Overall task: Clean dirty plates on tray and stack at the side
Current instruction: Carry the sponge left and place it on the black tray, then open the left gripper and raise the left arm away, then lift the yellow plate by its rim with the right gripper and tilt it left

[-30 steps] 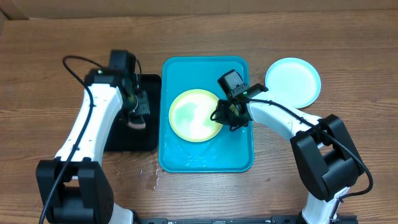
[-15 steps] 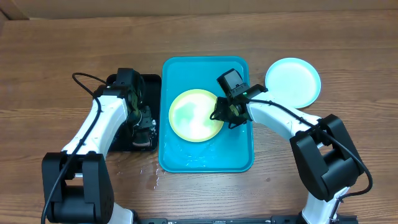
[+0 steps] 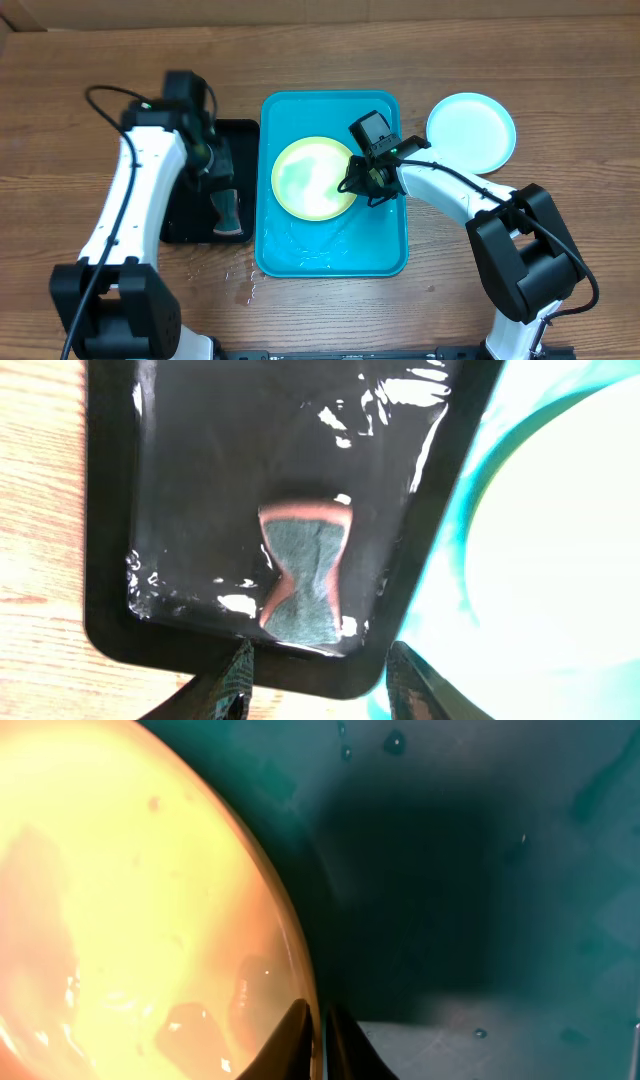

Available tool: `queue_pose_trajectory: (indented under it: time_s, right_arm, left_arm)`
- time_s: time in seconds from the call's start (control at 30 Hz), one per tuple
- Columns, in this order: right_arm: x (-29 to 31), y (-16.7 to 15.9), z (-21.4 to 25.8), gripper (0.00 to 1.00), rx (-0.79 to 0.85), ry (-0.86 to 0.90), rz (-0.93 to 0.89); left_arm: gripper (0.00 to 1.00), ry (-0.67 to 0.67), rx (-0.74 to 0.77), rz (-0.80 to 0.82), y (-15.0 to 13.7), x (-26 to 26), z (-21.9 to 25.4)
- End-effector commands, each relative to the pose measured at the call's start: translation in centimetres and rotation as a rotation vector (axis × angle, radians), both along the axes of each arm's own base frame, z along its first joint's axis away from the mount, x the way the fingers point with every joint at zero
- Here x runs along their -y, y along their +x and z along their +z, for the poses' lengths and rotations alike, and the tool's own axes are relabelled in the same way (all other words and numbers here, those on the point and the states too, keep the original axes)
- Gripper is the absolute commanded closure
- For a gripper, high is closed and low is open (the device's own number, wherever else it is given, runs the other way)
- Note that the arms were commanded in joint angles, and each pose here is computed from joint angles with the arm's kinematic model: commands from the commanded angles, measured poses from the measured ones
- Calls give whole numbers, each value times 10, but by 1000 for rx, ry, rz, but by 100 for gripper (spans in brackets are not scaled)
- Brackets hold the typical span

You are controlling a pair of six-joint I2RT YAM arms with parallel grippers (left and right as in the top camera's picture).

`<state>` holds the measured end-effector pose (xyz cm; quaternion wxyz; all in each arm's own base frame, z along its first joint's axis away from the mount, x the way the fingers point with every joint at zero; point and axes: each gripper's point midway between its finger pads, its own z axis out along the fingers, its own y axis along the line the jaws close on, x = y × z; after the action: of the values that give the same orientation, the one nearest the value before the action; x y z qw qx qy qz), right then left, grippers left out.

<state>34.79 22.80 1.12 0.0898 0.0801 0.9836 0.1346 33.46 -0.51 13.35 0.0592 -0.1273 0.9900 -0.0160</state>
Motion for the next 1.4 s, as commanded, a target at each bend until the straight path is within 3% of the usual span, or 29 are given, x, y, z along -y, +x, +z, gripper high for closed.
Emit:
queue_pose_trajectory:
  time_s: [0.0,0.2,0.23,0.27,0.3,0.43,1.07,1.37]
  right_arm:
    - [1,-1,-3,84,3,-16,0]
    - [3,4,-2,82,30,-26,-8]
    - [2,6,-1,82,39,-26,-9]
    - [3,8,-1,82,47,-28,-11]
    - [2,10,0,83,54,-28,-13]
    - [3,10,0,96,55,-30,-14]
    - [3,14,5,96,57,-26,-22]
    - [2,42,80,96,88,18,-26]
  left_arm:
    - [53,-129,151,67,14,0,55]
    - [48,-259,336,243,7,-30,117]
    - [42,-254,349,258,3,-35,121]
    - [12,-247,355,272,-1,-40,125]
    - [0,-239,355,283,-5,-43,126]
    - [0,-175,290,314,-23,-52,118]
    - [0,-141,243,330,-29,-57,107]
    - [0,-141,243,330,-29,-57,107]
